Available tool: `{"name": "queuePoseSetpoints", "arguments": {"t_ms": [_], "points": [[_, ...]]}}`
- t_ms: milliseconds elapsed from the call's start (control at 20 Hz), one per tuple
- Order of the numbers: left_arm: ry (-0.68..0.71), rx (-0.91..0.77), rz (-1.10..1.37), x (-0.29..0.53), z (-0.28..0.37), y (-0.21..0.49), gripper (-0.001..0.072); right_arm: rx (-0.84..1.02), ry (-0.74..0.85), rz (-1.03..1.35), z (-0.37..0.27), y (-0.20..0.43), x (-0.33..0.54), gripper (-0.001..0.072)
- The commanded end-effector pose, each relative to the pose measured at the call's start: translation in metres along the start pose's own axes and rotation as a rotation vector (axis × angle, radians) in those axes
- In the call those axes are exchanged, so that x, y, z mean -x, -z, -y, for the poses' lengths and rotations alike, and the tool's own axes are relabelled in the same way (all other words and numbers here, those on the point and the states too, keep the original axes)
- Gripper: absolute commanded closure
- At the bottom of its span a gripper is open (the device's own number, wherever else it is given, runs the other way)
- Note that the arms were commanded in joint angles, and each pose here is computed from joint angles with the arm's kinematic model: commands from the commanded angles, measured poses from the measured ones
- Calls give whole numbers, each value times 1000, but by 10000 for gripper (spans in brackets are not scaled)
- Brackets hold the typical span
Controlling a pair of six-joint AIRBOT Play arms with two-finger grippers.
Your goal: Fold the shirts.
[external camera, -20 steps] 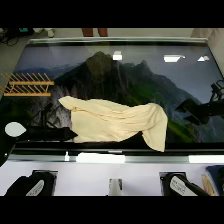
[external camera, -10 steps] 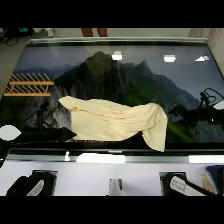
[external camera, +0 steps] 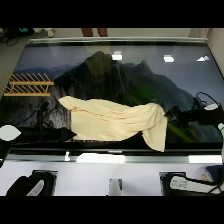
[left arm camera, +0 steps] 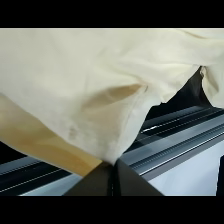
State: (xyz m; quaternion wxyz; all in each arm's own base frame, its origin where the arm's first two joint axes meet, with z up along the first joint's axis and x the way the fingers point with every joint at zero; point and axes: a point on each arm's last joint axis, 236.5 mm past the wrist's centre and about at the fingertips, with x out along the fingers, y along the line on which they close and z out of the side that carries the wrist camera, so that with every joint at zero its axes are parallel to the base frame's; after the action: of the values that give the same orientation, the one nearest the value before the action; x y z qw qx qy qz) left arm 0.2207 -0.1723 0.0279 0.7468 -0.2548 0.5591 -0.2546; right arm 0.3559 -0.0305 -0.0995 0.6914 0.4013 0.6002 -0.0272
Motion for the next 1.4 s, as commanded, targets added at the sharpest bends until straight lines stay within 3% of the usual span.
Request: {"name": "queuePoseSetpoints", "arguments": {"t_ms": [0, 150, 200, 250, 500, 600, 750, 850, 1000, 1150, 1350], "points": [[1, -3, 4, 1, 1, -1, 680, -43, -18, 36, 1, -13, -10, 278], [3, -10, 12, 3, 4, -4, 680, -83, -26, 31, 4, -14, -18, 371], [2, -10, 11, 3, 3, -4, 680, -89, -29, 12, 4, -10, -20, 488], [2, -9, 11, 3, 3, -4, 680, -90, -29, -11, 5, -5, -22, 692], [-12, -66, 61, 17, 14, -23, 681, 73, -104, -3, -35, -6, 14, 695], [-59, -194, 179, 54, 38, -63, 682, 189, -169, 160, -86, -30, 77, 696], [-163, -424, 526, 167, 108, -139, 682, 448, -259, 610, -190, -46, 243, 695], [-202, -543, 907, 291, 180, -174, 681, 605, -331, 992, -257, -12, 382, 695], [-151, -597, 1393, 455, 265, -149, 681, 724, -461, 1502, -303, 101, 552, 695], [-87, -640, 1535, 510, 299, -108, 681, 738, -574, 1706, -302, 190, 612, 695], [-134, -662, 1486, 501, 293, -105, 681, 674, -655, 1713, -296, 218, 622, 694]]}}
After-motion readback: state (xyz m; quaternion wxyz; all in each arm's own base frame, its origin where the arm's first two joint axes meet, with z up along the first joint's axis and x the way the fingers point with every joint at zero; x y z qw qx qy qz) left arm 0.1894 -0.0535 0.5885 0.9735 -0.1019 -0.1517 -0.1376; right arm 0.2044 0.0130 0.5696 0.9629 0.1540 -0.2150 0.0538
